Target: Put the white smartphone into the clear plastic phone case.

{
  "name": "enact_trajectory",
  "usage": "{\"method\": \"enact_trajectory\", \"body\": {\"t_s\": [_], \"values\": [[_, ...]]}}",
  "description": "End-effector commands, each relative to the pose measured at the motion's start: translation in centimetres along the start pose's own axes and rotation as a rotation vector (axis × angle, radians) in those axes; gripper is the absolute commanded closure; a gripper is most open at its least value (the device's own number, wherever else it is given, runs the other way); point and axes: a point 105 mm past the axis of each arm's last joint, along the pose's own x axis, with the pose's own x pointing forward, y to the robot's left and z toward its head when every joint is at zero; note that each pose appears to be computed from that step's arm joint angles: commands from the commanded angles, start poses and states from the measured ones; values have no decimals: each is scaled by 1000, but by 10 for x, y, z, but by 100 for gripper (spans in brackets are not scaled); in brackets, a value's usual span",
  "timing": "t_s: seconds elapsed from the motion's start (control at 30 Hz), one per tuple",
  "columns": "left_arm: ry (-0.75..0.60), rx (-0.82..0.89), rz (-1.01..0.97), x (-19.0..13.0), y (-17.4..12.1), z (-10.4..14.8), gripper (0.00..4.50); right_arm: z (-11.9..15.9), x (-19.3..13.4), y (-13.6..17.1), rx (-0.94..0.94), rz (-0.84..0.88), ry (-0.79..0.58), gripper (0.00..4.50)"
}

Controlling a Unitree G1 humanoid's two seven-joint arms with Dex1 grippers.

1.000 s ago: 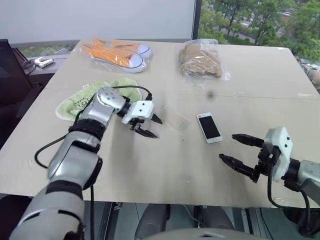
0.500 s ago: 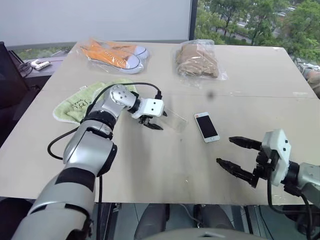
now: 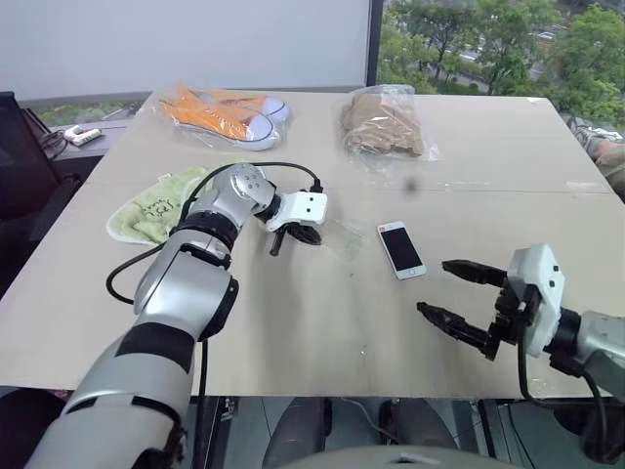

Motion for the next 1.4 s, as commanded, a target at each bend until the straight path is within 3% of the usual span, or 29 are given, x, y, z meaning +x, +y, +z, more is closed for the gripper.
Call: {"method": "enact_trajectory", "body": {"t_s": [0.03,0.3,0.47,0.7,0.93,1.13,1.27,1.4], "values": [[-23,-80,-43,13,-13,-10,445,8,2,8,-34,23,-19,0],[-281,-125,-24,2,-7,24,445,10,0,5,-34,20,-19,0],[-281,-245,116,-2,-5,40,445,10,1,6,-29,24,-22,0],[-317,-417,179,1,-44,72,445,9,2,7,-28,30,-25,0],[-300,-303,86,2,-92,80,445,8,5,8,-17,38,-35,0],[-194,-139,101,14,-103,62,445,9,8,6,-25,44,-38,0],[-255,-128,126,18,-105,67,445,8,9,4,-28,36,-35,0],[-314,-105,179,13,-101,71,278,-1,8,-1,-27,5,16,0]]}}
